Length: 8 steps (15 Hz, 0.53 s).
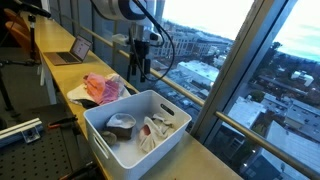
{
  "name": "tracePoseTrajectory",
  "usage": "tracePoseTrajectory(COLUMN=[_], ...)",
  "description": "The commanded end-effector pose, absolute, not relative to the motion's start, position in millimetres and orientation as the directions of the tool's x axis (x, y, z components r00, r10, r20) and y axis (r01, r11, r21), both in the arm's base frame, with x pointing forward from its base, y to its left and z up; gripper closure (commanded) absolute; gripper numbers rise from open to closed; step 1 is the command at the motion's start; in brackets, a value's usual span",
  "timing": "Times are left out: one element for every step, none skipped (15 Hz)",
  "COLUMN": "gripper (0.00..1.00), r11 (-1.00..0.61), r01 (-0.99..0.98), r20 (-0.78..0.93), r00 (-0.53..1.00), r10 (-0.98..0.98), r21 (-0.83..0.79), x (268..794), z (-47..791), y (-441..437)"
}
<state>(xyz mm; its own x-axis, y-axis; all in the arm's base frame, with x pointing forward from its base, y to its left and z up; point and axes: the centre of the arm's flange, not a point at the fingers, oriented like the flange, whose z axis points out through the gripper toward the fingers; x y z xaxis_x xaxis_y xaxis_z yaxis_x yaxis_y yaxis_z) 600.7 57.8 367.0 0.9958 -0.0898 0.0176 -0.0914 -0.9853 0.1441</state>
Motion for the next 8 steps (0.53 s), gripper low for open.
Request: tracePoseTrajectory(gripper=[0.0, 0.0, 0.0, 0.0, 0.0, 0.0, 0.0, 0.0], r11=[-0.981, -0.978, -0.975, -0.973, -0.971, -0.969, -0.969, -0.969], r01=[-0.151, -0.168, -0.183, -0.195, -0.203, -0.209, -0.212, -0.212], r20=[0.024, 0.024, 0.023, 0.024, 0.022, 0.017, 0.011, 0.005], r00=[0.989, 0.986, 0.983, 0.981, 0.979, 0.978, 0.977, 0.977], r10=[-0.149, -0.166, -0.181, -0.193, -0.202, -0.208, -0.212, -0.213], r21=[0.126, 0.122, 0.123, 0.126, 0.128, 0.129, 0.13, 0.129], x=[619, 624, 629, 633, 637, 640, 643, 647], z=[336, 326, 315, 303, 292, 279, 266, 253], y=[-20, -41, -57, -70, -80, -86, -89, -88])
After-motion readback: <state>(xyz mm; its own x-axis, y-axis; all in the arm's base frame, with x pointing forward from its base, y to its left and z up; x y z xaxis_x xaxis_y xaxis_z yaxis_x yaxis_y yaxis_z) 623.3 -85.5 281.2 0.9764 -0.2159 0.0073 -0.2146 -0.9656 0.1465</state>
